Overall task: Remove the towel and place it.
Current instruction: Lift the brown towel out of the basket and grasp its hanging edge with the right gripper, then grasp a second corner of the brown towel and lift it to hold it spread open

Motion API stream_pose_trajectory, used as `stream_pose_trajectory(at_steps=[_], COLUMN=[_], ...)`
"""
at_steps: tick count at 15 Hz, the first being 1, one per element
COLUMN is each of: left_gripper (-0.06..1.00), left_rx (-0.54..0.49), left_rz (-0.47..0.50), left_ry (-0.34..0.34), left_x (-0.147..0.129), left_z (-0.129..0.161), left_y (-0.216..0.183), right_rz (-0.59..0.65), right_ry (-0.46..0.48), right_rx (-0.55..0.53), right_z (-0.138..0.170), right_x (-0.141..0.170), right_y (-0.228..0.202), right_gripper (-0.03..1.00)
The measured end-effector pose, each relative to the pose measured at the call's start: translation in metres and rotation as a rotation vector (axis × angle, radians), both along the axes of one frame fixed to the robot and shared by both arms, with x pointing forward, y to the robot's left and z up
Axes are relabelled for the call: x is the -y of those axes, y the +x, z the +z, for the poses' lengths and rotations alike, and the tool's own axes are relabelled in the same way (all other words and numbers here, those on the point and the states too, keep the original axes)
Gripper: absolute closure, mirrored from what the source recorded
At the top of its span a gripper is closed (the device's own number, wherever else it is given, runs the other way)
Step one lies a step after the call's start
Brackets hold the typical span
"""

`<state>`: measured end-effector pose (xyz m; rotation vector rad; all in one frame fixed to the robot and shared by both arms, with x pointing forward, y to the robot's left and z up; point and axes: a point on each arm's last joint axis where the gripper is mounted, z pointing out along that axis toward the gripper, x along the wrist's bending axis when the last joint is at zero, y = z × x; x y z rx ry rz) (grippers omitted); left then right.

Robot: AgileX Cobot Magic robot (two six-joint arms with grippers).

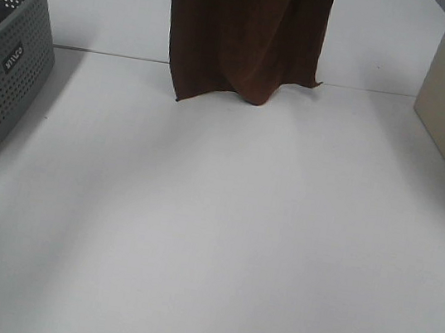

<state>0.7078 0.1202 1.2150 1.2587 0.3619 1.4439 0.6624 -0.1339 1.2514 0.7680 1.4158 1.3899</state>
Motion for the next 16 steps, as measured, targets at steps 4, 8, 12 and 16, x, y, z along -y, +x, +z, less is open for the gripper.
stream_pose_trajectory(at_steps=[4, 8, 12, 16], left_gripper=[0.94, 0.94, 0.94, 0.94], left_rx=[0.089, 0.128, 0.191, 0.239], left_rz=[-0.013, -0.026, -0.034, 0.002], left_ry=[-0.060, -0.070, -0.065, -0.027], left_x=[-0.015, -0.015, -0.015, -0.015], left_z=[0.001, 0.004, 0.008, 0.011], left_y=[0.006, 0.004, 0.001, 0.001], right_rz=[-0.005, -0.005, -0.003, 0.000], right_ry=[-0.007, -0.001, 0.025, 0.060], right_rx=[0.053, 0.068, 0.135, 0.228], right_z=[0.001, 0.002, 0.008, 0.013], right_x=[-0.001, -0.001, -0.001, -0.001], right_y=[0.003, 0.002, 0.001, 0.002], right_gripper=[0.96, 0.96, 0.96, 0.96])
